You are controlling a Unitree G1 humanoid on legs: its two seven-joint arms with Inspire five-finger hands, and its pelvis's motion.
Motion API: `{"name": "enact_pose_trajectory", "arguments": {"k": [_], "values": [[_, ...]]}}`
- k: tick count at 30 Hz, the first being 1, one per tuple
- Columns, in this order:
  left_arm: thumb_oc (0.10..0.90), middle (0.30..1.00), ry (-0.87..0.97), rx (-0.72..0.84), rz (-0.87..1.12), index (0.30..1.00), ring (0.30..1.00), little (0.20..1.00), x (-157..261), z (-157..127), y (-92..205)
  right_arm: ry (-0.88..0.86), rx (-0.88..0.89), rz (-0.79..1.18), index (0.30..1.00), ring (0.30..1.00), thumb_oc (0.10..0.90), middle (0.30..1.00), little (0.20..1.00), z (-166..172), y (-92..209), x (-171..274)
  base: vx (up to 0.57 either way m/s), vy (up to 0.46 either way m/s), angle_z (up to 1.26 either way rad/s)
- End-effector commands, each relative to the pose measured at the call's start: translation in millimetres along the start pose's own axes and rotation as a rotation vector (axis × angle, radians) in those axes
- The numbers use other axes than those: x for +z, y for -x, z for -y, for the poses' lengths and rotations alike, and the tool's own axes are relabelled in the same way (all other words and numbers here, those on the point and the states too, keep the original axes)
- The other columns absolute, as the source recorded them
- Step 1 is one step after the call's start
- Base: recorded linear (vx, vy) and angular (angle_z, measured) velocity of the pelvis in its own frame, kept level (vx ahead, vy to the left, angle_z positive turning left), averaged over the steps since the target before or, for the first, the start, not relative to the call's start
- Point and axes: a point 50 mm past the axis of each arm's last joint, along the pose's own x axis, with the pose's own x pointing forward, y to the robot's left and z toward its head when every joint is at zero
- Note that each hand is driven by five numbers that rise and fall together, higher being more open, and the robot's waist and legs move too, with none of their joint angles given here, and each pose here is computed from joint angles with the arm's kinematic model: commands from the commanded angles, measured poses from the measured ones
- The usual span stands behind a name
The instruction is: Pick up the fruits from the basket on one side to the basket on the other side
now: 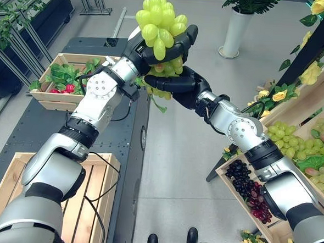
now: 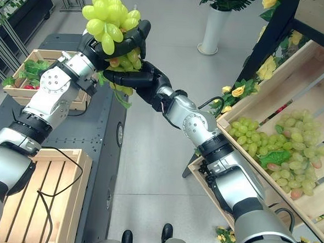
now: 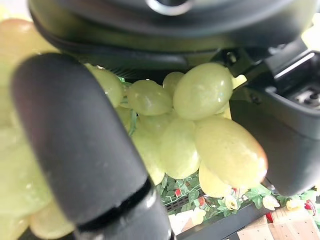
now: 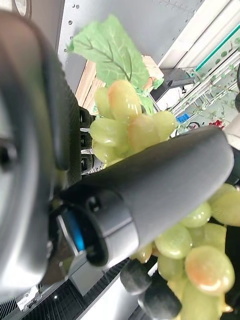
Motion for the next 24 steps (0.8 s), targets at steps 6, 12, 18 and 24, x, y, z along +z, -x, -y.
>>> {"name": "enact_pose_trajectory", "arguments": {"k": [6, 12, 18, 24], "values": [[0.524, 0.486, 0.0, 0.002, 0.035, 0.486, 0.486, 0.486, -6.5, 12.1, -7.6, -0.055, 0.048, 0.298, 0.3, 0.3, 0.4, 0.3, 0.3, -11.7, -10.1, 46.9, 0.0, 0.0, 0.0], [0.524, 0.486, 0.006, 0.093, -0.015, 0.486, 0.486, 0.486, -16.2, 1.6, -0.7, -0.07, 0.015, 0.307, 0.3, 0.3, 0.4, 0.3, 0.3, -6.4, -9.4, 47.7, 0.0, 0.0, 0.0], [0.8, 0.9, 0.012, 0.246, -0.077, 0.9, 0.9, 0.9, -28.3, -17.6, 15.4, -0.06, -0.033, 0.316, 0.3, 0.3, 0.4, 0.3, 0.3, 1.5, -6.3, 45.6, 0.0, 0.0, 0.0], [0.8, 0.9, -0.006, 0.37, -0.142, 0.9, 0.9, 0.9, -38.7, -37.6, 37.0, -0.011, -0.104, 0.33, 0.3, 0.3, 0.4, 0.3, 0.3, 19.4, 2.4, 46.2, 0.0, 0.0, 0.0]]}}
